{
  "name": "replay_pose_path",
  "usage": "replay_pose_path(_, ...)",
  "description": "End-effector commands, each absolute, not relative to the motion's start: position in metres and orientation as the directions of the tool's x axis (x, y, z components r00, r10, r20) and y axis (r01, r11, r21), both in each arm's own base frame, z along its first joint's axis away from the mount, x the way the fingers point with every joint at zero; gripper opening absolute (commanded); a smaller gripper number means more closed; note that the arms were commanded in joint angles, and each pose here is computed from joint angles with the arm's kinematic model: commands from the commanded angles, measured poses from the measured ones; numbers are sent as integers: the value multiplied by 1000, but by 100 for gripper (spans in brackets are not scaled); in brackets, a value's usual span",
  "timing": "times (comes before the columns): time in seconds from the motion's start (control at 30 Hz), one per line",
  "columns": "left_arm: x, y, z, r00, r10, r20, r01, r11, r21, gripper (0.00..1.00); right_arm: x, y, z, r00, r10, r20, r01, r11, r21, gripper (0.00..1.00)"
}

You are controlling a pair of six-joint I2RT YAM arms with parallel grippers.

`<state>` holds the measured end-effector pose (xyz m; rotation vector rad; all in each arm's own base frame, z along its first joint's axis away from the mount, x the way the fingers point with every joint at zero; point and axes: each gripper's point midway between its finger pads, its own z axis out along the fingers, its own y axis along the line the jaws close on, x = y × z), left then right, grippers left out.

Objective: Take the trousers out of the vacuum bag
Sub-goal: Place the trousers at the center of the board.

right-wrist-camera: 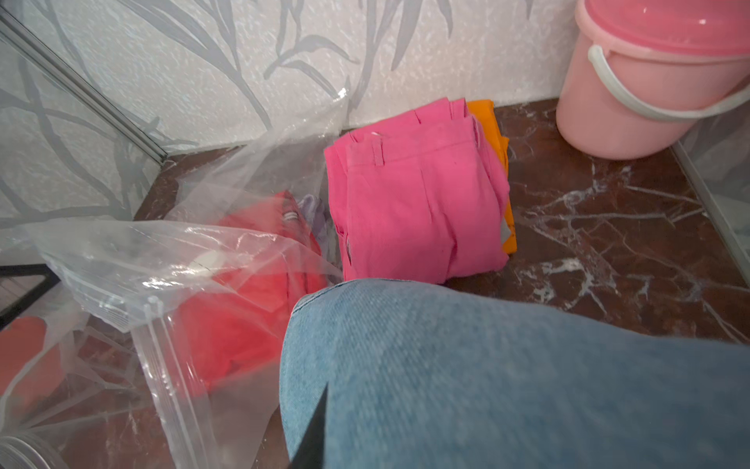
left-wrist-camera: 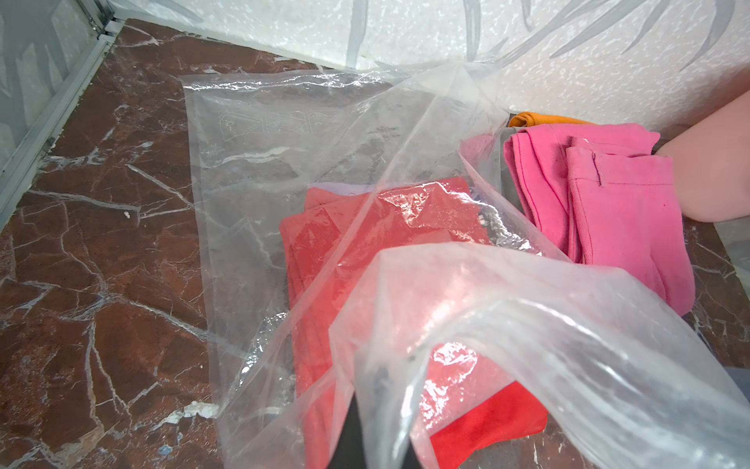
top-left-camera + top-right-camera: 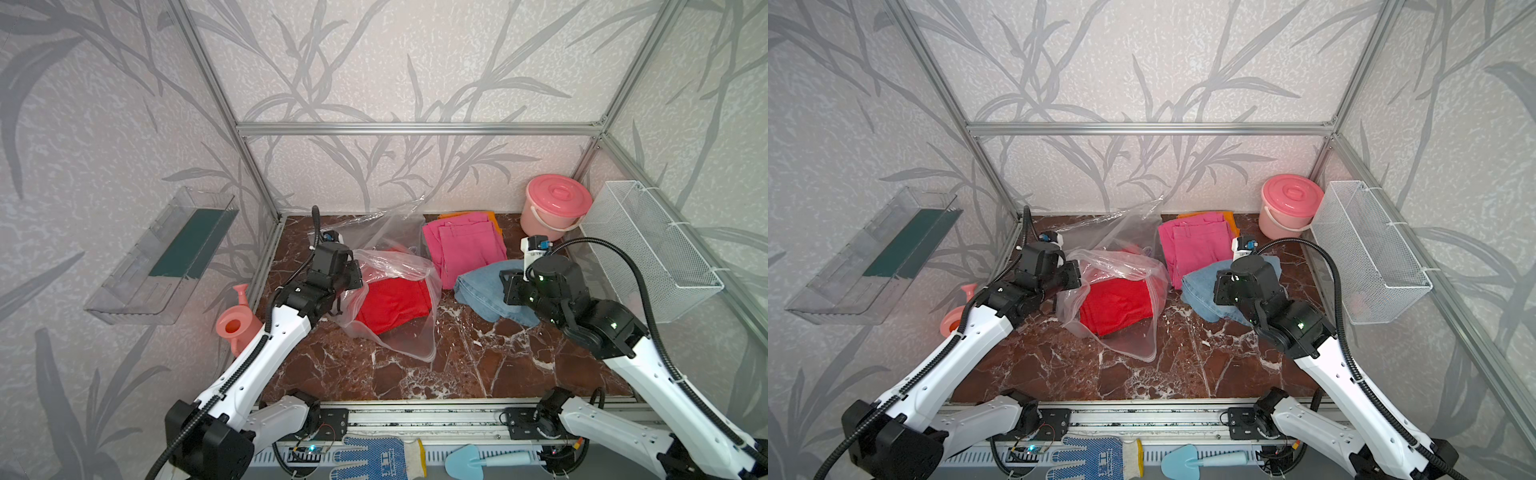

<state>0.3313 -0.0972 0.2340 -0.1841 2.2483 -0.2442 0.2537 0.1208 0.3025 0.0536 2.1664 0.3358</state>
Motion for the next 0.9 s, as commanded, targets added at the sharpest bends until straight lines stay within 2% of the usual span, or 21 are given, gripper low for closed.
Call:
replay_pose_path(0.0,327,-92,243,-625,-190,-758,-44,977,-208,0,262,123,341,-458,279,-844,-101,927,361,1)
replay_pose_path(0.13,327,-92,242,-624,-191,-758,-45,977,-209,0,275,138,327,-486,269,-831,-127,920,372,1)
replay_pose_path(0.3,326,-91,240,-625,-193,-756,-50,977,-207,0,311,150,319,-513,297,-805,-148,893,424,1)
replay_pose_path(0.43,327,-91,240,-625,-193,-756,-51,977,-208,0,324,167,318,-526,288,-800,-218,864,454,1)
replay_pose_path(0.53,325,-89,241,-623,-191,-759,-54,978,-202,0,316,168,289,-579,324,-748,-185,842,507,1)
replay_pose_path(0.7,323,-87,238,-627,-180,-758,-55,981,-187,0,275,147,198,-649,470,-598,11,792,611,1)
replay_pose_path(0.87,324,-88,239,-628,-180,-757,-50,980,-191,0,232,134,126,-676,556,-483,186,764,618,1)
